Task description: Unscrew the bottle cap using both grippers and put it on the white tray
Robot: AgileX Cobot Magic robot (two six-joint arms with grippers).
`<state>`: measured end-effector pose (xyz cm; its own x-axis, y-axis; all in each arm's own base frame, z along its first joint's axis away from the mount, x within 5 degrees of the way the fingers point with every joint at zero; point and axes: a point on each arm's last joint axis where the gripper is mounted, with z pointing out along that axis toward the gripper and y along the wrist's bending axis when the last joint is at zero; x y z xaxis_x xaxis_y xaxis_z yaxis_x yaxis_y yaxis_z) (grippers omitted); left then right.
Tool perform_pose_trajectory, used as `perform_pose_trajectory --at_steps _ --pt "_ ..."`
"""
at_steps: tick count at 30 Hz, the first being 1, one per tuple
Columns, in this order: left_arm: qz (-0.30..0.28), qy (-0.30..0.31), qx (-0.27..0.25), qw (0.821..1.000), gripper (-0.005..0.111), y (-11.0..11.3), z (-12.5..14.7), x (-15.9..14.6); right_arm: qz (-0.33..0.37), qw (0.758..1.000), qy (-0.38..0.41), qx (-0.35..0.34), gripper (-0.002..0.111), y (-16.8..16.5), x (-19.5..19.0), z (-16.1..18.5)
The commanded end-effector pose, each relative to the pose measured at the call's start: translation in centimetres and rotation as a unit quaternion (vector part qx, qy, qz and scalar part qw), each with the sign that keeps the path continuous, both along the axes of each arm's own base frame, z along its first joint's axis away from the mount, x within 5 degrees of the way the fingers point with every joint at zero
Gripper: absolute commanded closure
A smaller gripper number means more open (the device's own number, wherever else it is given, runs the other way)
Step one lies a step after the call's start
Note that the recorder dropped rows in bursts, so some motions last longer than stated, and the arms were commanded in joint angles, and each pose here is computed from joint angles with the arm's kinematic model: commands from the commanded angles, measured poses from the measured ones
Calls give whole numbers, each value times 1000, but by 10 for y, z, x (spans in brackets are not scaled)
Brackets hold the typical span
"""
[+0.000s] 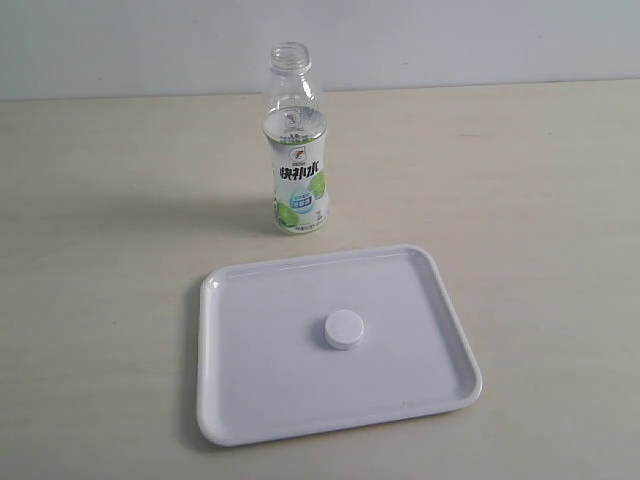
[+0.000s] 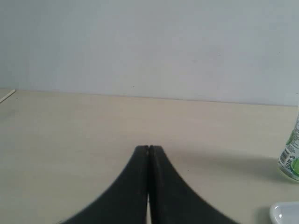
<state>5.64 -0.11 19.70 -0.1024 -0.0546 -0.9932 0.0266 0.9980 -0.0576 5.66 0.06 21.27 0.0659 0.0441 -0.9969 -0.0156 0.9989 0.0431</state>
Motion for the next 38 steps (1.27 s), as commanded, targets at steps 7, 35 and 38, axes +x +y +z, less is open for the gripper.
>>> perform_pose_trajectory --at_steps 7,35,38 --pt "1 -1 -3 1000 107 0 -1 0 -2 1000 -4 -1 108 0 0 -1" --pt "1 -1 -3 1000 107 0 -1 0 0 1000 -10 2 108 0 0 0" --pt "1 -1 -3 1000 107 0 -1 0 0 1000 -10 2 108 0 0 0"
